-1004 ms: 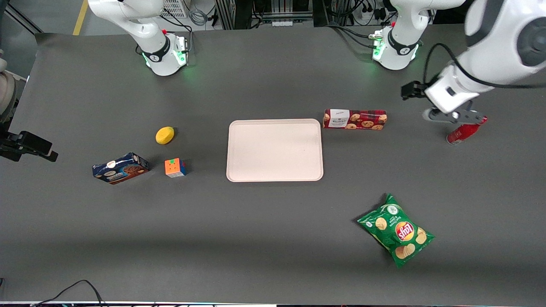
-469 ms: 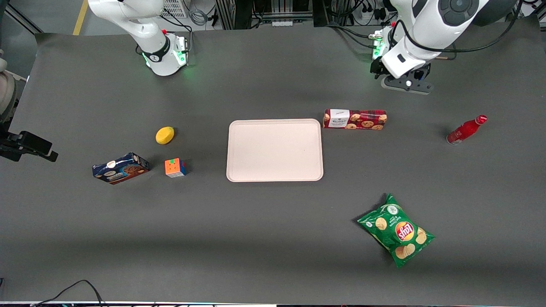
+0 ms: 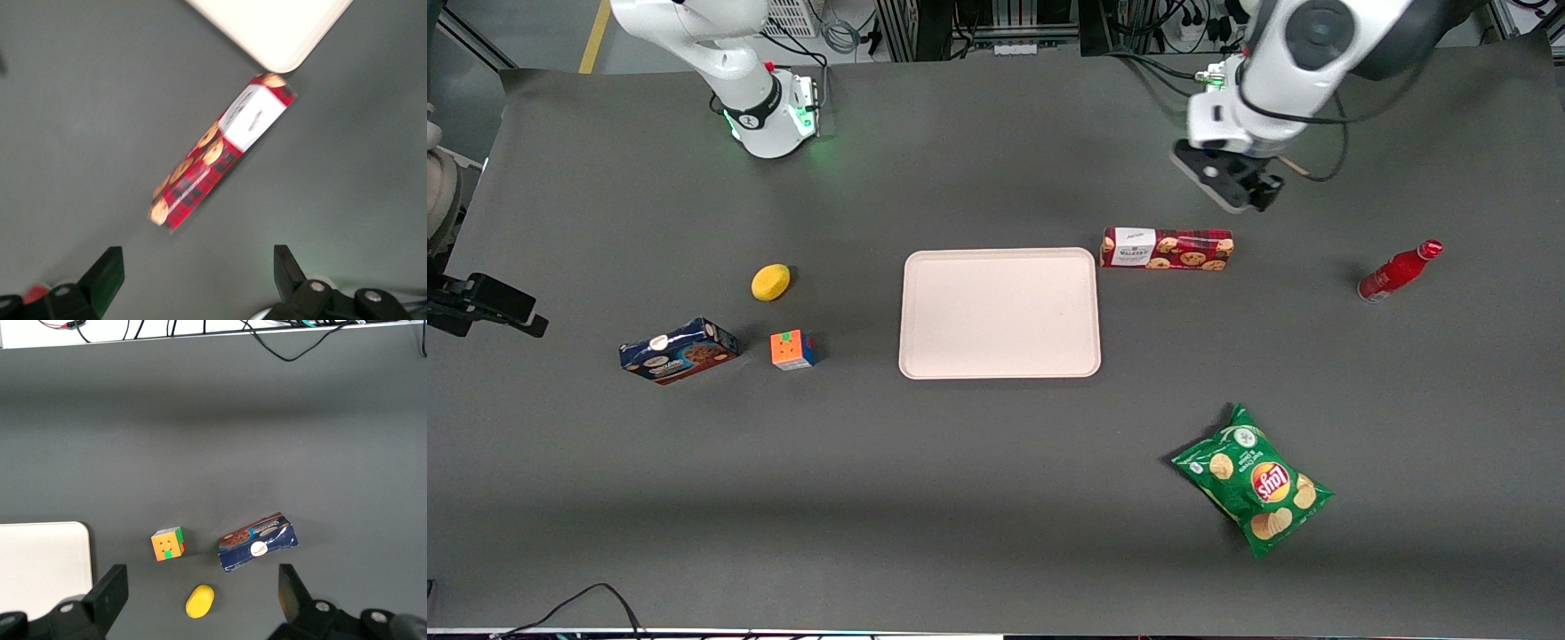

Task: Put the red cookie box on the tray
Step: 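Lift the left gripper and move it over the red plaid cookie box, then lower the open left gripper onto the cookie box and close it, then lift the cookie box with the left gripper toward the tray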

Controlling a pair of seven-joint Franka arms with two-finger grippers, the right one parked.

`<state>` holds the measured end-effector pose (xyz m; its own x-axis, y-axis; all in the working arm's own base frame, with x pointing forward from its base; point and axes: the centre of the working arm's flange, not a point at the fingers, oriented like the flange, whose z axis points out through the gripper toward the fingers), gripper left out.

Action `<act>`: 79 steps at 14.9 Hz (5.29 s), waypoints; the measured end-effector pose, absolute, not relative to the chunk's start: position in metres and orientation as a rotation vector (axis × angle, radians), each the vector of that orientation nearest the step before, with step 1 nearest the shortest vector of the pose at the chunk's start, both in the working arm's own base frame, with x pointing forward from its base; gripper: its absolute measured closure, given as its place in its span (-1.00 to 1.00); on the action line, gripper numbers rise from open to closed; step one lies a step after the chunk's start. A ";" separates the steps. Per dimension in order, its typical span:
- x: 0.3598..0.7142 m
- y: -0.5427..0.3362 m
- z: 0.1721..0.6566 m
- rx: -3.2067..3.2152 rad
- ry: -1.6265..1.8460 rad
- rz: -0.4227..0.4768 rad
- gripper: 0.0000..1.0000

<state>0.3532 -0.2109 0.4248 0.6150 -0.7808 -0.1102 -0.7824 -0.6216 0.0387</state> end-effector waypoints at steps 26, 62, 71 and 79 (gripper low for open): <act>0.295 -0.255 0.296 -2.288 2.030 0.022 -1.00; 0.321 -0.223 0.199 -2.278 2.225 -0.008 -0.25; 0.390 -0.210 0.232 -2.255 2.187 0.098 0.56; 0.451 -0.208 0.354 -2.282 2.058 0.265 0.56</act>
<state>0.4508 -0.2079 0.3541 0.0959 -0.9816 -0.1651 -0.9914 -0.1090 0.0722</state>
